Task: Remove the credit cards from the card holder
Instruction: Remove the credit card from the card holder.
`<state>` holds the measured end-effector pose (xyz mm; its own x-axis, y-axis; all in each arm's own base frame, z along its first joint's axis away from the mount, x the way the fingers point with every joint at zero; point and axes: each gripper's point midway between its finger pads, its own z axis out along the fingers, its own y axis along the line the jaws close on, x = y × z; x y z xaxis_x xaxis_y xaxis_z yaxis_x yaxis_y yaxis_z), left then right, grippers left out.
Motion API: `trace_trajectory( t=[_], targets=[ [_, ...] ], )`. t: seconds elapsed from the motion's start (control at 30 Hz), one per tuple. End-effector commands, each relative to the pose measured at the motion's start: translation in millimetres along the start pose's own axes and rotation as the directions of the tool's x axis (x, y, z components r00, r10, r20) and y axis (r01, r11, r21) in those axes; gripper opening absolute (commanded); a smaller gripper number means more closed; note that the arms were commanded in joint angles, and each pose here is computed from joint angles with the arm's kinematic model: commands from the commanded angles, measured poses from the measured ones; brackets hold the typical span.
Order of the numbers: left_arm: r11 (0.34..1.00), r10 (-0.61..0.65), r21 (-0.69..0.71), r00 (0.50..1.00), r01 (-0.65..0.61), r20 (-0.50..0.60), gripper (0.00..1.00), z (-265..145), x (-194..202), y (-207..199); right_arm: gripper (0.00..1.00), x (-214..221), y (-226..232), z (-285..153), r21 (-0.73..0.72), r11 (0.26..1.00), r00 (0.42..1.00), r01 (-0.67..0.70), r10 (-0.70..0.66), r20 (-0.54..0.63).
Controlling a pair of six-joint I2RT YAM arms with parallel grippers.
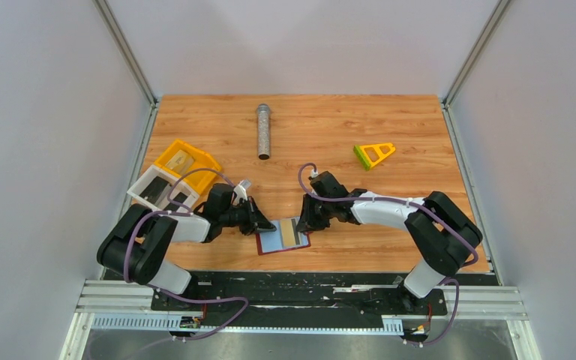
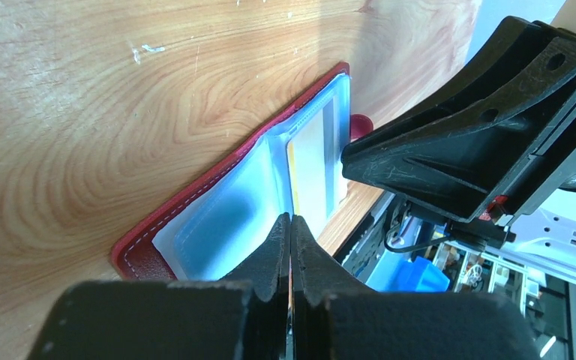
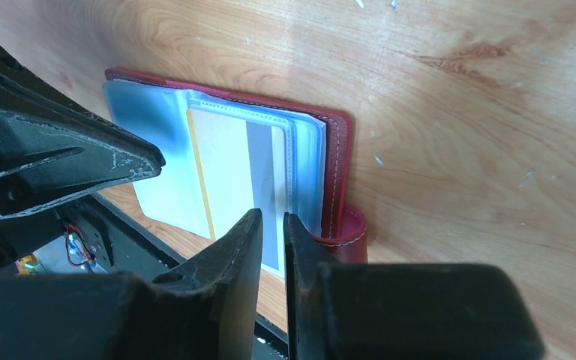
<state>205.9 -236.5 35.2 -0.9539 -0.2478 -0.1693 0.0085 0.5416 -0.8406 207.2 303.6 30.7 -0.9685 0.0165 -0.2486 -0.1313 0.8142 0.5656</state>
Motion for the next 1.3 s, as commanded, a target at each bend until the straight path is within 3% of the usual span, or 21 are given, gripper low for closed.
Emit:
trace_trajectory(
  t=[0.0, 0.07, 0.37, 0.67, 1.27],
  targets=[
    [0.998, 0.056, 0.023, 0.998, -0.057, 0.025, 0.05, -2.4, -8.8, -9.0, 0.2, -16.7, 23.5, -8.8, -0.063, 0.997, 0.998, 0.039, -0.036, 0.046],
    [0.998, 0.056, 0.031, 0.998, -0.056, 0.026, 0.13, -2.0, -8.9, -10.2, 0.22, -18.4, 25.4, -7.6, -0.066, 0.997, 0.998, 0.038, -0.035, 0.045],
    [0.998, 0.043, 0.048, 0.999, -0.044, 0.021, 0.25, 3.1, -4.9, -7.2, 0.22, -15.4, 16.8, 4.0, -0.033, 0.999, 1.0, 0.019, -0.018, 0.022],
    [0.998, 0.029, 0.056, 1.0, -0.03, 0.005, 0.29, 10.3, 0.4, -2.9, 0.22, -8.4, 5.5, 12.6, 0.005, 1.0, 1.0, 0.001, -0.001, -0.004],
    [0.986, -0.025, 0.166, 1.0, 0.022, 0.015, 0.27, 19.1, 3.2, -6.0, 0.2, -2.8, 7.0, 13.3, -0.013, 1.0, 1.0, -0.013, 0.013, -0.02]
  ],
)
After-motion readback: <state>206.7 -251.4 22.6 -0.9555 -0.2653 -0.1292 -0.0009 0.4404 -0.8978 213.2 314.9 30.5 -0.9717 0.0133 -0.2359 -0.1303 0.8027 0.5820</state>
